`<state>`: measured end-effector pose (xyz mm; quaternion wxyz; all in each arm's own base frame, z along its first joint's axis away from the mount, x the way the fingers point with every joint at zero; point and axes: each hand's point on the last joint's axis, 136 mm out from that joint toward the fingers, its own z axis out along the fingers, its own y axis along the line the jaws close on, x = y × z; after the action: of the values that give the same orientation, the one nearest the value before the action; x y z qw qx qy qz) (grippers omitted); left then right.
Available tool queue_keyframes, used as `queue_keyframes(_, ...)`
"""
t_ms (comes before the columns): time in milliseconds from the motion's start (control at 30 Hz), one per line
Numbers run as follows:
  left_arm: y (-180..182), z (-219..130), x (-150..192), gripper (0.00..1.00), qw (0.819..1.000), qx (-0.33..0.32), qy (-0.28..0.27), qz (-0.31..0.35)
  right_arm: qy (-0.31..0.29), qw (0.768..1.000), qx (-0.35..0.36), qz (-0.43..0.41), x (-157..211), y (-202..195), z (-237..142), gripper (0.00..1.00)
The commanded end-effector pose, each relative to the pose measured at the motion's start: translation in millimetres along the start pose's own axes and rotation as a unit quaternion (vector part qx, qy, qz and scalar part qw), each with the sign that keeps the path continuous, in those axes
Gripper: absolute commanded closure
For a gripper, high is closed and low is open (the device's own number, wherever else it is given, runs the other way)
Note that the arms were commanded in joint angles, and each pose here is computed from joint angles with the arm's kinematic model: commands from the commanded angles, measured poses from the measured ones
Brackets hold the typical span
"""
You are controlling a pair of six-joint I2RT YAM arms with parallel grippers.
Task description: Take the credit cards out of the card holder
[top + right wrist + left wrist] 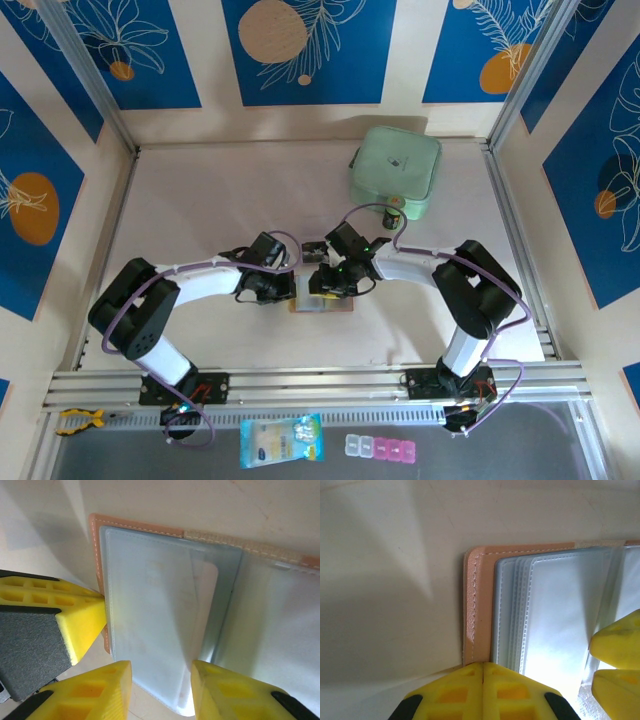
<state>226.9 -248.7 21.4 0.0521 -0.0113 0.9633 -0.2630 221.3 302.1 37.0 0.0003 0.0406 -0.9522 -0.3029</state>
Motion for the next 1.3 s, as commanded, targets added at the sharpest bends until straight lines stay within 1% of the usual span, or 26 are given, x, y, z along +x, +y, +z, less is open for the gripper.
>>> queue_keyframes(0,7,2,6,0.98,1.000,-0.019,0.011,0.005,-0.001,1.000,0.005,-0.003,2,-3,-6,0.64)
queue_keyframes(267,7,2,5,0.98,1.000,-0.020,0.010,0.005,-0.020,1.000,-0.019,-0.014,-3,12,-17,0.66)
queue_keyframes(400,8,2,5,0.98,1.000,-0.020,0.011,0.004,-0.012,0.999,-0.044,-0.019,-3,24,-12,0.67)
queue_keyframes(533,7,2,6,0.98,1.000,-0.020,0.011,0.005,0.005,0.998,-0.052,-0.020,-3,28,-2,0.67)
queue_keyframes(767,9,1,7,0.98,1.000,-0.021,0.011,0.005,0.018,0.999,-0.025,-0.008,-1,16,11,0.66)
queue_keyframes(1000,10,2,8,0.98,1.000,-0.022,0.012,0.004,0.010,1.000,0.028,-0.001,3,-6,4,0.66)
queue_keyframes(1133,9,2,7,0.98,1.000,-0.021,0.011,0.004,0.007,0.999,0.034,0.003,6,-13,-2,0.66)
queue_keyframes(1267,9,1,6,0.98,1.000,-0.020,0.010,0.005,0.007,1.000,0.027,0.001,7,-15,-5,0.66)
